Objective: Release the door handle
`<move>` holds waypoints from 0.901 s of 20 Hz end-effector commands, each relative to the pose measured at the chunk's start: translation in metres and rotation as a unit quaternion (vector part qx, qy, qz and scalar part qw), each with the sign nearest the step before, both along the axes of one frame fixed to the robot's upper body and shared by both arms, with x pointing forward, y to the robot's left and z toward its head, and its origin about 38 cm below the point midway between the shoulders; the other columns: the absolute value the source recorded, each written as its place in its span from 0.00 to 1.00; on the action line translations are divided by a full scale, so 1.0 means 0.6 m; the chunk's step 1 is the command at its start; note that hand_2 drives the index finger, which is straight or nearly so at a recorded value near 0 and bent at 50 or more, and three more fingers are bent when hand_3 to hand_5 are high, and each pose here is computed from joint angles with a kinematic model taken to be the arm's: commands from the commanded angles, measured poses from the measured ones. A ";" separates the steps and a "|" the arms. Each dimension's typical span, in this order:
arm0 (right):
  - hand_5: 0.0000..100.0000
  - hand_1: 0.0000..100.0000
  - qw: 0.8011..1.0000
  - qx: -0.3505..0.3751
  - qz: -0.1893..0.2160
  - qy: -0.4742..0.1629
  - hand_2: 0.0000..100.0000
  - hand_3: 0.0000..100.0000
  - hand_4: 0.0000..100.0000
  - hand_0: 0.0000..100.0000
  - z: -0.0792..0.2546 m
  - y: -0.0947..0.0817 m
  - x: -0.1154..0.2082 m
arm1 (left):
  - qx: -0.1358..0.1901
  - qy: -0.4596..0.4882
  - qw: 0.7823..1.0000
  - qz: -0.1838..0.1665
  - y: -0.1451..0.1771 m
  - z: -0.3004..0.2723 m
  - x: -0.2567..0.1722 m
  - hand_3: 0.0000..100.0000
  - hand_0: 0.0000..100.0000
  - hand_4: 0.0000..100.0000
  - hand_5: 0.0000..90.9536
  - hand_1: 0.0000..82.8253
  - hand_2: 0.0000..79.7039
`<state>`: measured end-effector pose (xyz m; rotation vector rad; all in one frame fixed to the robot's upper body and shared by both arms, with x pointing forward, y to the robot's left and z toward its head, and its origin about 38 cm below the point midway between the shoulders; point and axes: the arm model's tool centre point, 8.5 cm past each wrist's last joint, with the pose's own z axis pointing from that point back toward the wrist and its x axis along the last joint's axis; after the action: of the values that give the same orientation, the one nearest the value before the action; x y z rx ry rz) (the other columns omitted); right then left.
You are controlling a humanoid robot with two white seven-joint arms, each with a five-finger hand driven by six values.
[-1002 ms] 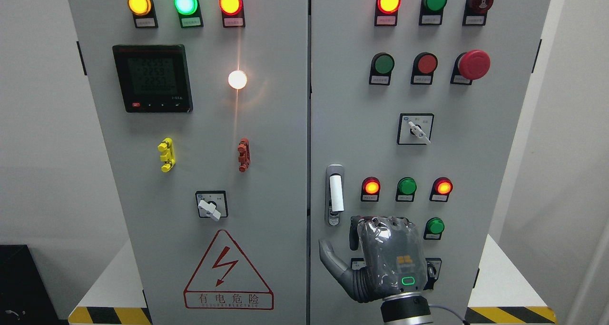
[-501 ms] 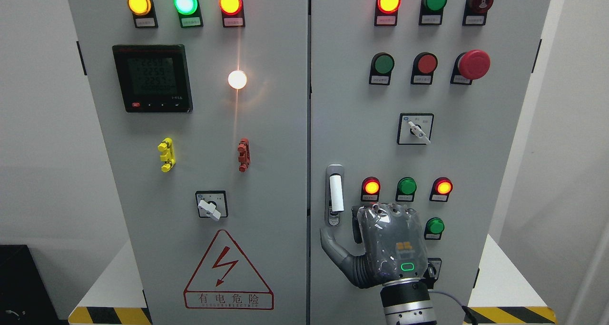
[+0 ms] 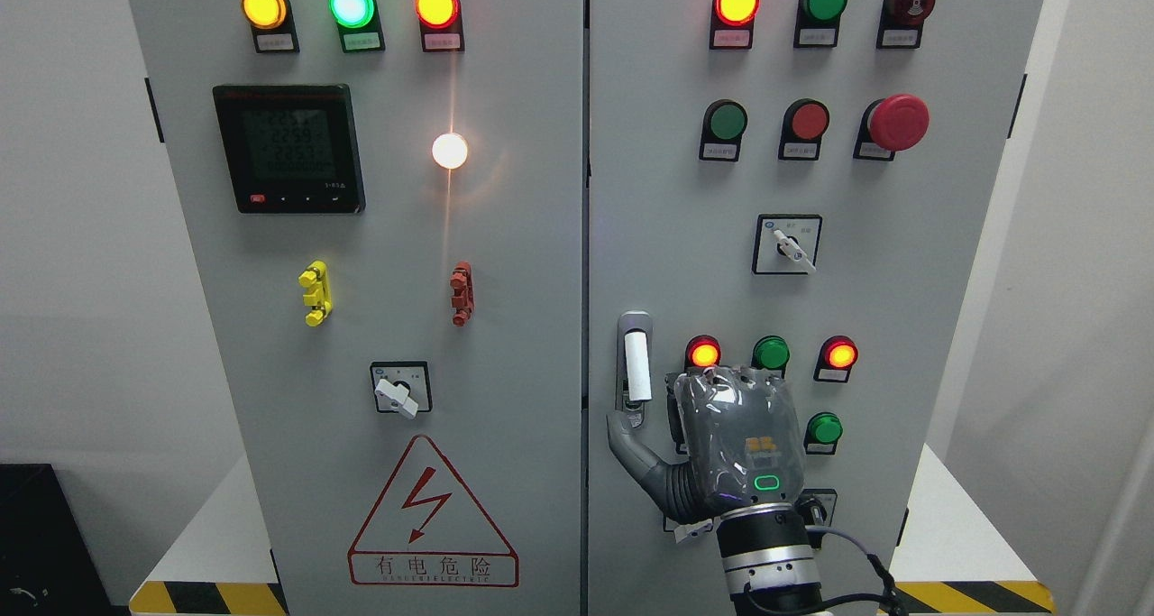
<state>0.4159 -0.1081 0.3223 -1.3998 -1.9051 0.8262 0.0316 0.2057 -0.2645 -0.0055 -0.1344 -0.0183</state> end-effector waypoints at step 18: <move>1.00 0.31 1.000 -0.001 -0.010 0.007 0.94 1.00 1.00 0.28 0.008 0.004 0.025 | 0.000 0.008 1.000 0.001 0.000 -0.001 -0.018 0.00 0.12 0.00 0.00 0.67 0.00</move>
<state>0.4270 -0.1073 0.3282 -1.4122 -1.8852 0.8181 0.0316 0.2057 -0.2645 -0.0055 -0.1344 -0.0182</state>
